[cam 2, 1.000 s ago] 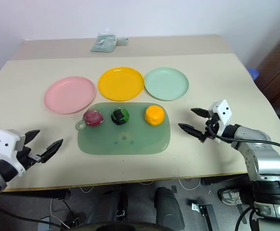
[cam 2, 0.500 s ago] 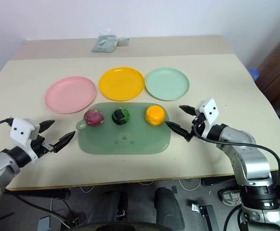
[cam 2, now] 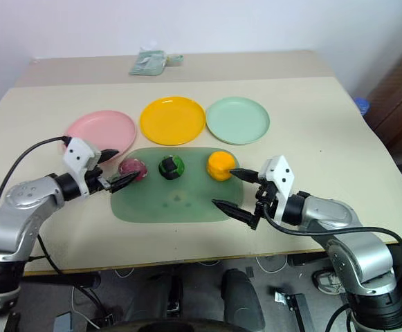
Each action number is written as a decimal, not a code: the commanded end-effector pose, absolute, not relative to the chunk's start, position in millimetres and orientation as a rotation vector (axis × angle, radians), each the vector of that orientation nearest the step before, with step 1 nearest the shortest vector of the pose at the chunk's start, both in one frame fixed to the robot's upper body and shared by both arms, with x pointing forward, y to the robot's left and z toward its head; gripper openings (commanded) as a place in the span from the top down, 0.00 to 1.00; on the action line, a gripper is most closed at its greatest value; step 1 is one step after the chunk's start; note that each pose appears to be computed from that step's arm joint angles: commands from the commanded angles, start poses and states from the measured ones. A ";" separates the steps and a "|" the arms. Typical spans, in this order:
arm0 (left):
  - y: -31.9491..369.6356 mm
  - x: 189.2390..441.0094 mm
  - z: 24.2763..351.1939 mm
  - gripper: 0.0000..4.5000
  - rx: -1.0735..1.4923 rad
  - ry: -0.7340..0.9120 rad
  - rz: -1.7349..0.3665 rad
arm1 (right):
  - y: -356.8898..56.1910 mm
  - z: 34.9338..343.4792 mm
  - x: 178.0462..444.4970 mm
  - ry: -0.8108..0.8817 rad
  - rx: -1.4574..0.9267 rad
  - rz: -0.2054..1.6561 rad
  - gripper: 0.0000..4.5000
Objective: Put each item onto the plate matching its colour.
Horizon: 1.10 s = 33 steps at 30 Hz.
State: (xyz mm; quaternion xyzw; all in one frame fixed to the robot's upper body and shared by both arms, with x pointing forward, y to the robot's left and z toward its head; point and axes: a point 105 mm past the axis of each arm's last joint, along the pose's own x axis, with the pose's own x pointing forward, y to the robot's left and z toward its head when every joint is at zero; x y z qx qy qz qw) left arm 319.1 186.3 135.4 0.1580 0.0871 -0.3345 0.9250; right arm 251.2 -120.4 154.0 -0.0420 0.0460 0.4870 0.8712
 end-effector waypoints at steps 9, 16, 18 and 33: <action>179.6 326.3 124.6 0.00 0.381 0.240 -0.707 | -106.6 165.9 240.4 0.037 -0.090 1.041 0.01; 188.3 325.4 126.2 0.28 0.351 0.218 -0.660 | -105.4 168.4 242.9 0.028 -0.094 1.044 0.00; 191.8 324.7 132.0 0.28 0.288 0.197 -0.630 | -105.8 169.1 244.1 0.025 -0.098 1.043 0.00; 244.6 379.0 179.0 0.28 0.238 0.021 -0.001 | -97.3 173.7 254.2 -0.006 -0.107 1.072 0.00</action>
